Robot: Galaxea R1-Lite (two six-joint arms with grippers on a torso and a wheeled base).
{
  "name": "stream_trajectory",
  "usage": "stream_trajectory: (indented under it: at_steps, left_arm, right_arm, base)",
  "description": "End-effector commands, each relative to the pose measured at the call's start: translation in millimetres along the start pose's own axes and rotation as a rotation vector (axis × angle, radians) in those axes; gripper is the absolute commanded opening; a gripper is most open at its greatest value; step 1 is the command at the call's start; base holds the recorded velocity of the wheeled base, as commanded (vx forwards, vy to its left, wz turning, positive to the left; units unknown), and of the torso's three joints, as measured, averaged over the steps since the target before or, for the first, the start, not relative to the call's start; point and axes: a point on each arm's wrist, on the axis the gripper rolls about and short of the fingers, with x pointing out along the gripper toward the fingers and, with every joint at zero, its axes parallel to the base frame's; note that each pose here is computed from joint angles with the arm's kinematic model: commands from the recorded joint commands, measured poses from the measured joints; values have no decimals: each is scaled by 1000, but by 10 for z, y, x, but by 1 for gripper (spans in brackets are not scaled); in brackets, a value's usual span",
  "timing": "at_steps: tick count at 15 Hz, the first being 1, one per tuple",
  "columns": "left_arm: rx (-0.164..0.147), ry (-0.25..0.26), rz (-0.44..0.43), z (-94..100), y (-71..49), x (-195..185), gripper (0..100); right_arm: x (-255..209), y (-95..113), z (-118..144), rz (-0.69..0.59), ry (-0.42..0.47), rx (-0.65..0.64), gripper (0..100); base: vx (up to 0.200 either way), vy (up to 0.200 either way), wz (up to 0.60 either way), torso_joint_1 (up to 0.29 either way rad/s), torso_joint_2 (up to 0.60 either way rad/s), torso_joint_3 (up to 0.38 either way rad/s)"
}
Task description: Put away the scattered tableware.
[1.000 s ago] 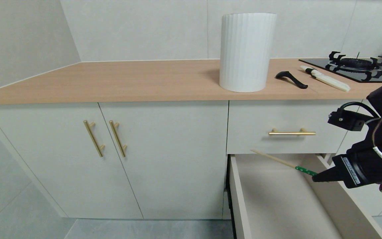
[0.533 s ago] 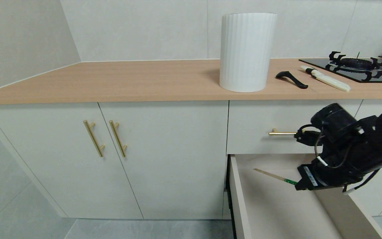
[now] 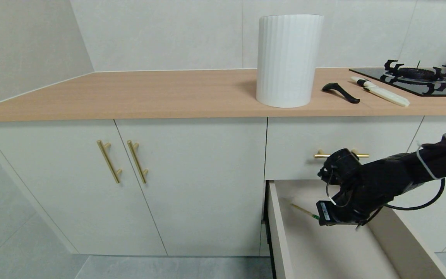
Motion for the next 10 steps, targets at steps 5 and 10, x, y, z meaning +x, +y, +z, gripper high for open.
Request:
stream_trajectory:
  at_steps: [5,10]
  left_arm:
    - [0,1,-1,2,0,1,100]
    - [0,1,0,2,0,1,100]
  right_arm:
    - [552,66,-152,-61,45,-3,0]
    - [829,87,-249,-115,50,-3,0]
  base:
    - [0,0,0,0,0,0]
    - [0,0,0,0,0,0]
